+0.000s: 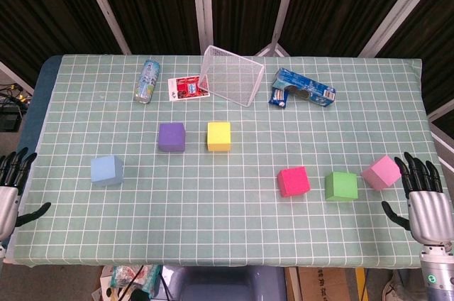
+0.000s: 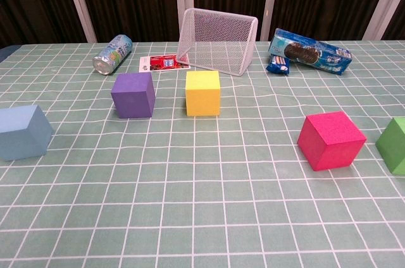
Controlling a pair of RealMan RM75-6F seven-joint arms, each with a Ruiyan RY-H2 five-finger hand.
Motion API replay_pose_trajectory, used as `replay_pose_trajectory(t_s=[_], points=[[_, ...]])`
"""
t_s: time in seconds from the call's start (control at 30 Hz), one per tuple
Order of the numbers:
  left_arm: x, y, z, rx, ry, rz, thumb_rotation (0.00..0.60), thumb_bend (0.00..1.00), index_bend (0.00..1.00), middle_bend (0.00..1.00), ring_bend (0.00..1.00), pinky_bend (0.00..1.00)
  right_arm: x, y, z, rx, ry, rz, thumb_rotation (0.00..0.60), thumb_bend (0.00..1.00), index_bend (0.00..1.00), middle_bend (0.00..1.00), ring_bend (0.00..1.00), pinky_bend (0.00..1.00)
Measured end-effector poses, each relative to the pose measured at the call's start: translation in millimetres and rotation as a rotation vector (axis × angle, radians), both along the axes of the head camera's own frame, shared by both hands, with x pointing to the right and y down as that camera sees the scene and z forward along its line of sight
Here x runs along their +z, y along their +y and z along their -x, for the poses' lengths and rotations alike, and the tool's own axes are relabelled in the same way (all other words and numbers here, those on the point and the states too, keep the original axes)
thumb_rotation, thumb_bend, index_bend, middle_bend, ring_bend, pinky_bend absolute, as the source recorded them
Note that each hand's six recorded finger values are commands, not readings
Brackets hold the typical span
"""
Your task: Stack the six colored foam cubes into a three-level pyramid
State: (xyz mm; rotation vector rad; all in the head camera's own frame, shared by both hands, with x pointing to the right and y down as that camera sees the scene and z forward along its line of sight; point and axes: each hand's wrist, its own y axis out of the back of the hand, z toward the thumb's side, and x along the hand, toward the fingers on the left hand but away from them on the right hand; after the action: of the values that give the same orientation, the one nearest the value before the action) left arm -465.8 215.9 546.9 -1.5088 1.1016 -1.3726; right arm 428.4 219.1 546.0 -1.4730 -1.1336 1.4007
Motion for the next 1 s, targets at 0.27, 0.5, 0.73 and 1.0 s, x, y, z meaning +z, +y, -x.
replay_pose_trajectory(t_s=[0.27, 0.5, 0.73, 1.0], points=[[0.6, 0.3, -0.7, -0.001, 0.006, 0.005, 0.600, 0.00, 0.00, 0.00, 0.00, 0.00, 1.1, 0.5, -2.0, 0.012, -0.001, 0.009, 0.600, 0.26, 0.00, 0.00, 0.00, 0.00], [1.2, 1.0, 0.2, -0.007, 0.012, 0.012, 0.600, 0.00, 0.00, 0.00, 0.00, 0.00, 1.3, 0.6, -0.6, 0.015, -0.012, 0.014, 0.600, 0.26, 0.00, 0.00, 0.00, 0.00], [2.9, 0.1, 0.2, -0.010, 0.016, 0.023, 0.600, 0.00, 0.00, 0.00, 0.00, 0.00, 3.3, 0.7, 0.3, 0.015, -0.016, 0.019, 0.600, 0.26, 0.00, 0.00, 0.00, 0.00], [5.6, -1.5, 0.2, -0.018, 0.009, 0.026, 0.600, 0.00, 0.00, 0.00, 0.00, 0.00, 10.0, -0.3, -1.3, 0.036, -0.023, 0.042, 0.600, 0.26, 0.00, 0.00, 0.00, 0.00]])
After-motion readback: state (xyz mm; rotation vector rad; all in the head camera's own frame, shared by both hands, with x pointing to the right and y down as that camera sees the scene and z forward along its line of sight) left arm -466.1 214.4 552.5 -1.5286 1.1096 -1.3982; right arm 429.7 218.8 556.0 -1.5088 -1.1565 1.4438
